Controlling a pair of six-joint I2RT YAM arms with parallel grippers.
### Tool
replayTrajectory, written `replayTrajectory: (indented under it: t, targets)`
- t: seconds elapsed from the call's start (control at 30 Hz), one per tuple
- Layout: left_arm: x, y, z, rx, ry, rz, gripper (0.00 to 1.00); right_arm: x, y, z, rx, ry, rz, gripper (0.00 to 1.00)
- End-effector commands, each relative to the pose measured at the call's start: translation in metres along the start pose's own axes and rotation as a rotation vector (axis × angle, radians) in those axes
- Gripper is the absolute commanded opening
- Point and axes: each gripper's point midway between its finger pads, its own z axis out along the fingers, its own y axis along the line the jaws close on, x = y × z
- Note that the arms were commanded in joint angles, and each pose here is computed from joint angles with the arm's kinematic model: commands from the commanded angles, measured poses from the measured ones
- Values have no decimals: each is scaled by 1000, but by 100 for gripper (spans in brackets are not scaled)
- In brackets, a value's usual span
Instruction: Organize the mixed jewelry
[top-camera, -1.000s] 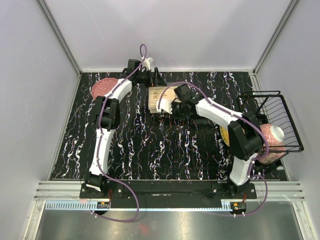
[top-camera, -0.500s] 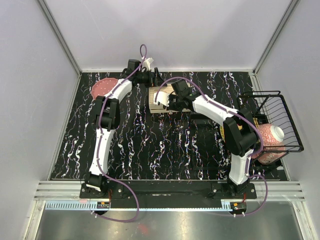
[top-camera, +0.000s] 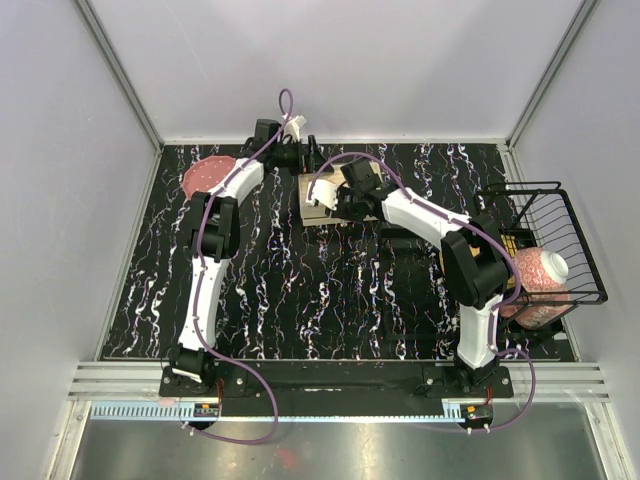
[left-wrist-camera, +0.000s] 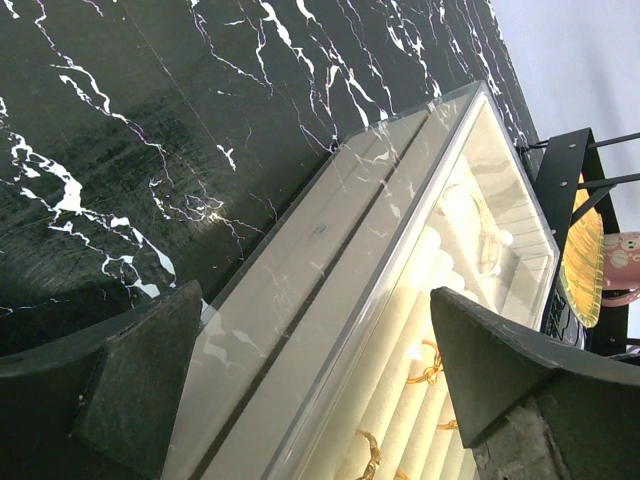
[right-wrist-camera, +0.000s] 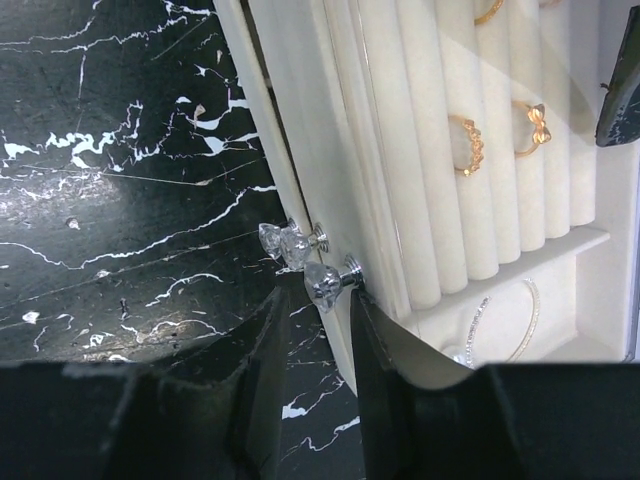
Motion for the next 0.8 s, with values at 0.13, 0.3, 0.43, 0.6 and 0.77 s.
replayTrajectory:
  t: [0.13,0.3,0.43,0.6,0.77]
  targets:
    - [-65,-19,-36,-41,-159,88,99,-30,-12,-58,74,-112,179,50]
    - [-99,-28,-68,-98,-240,143,99,-46,-19,-99,133,-177,296,65]
    - [-111,-35,-97,-159,-279,167,99,-48,-46,-130,274,-169,385,75]
    - [-123,-50,-147,-262,-339,233,99,-42,-77,-161,451,-143,495,93]
    - [-118,-68,-200,-438,-354,275,99,-45,-108,-204,627,-204,589,100]
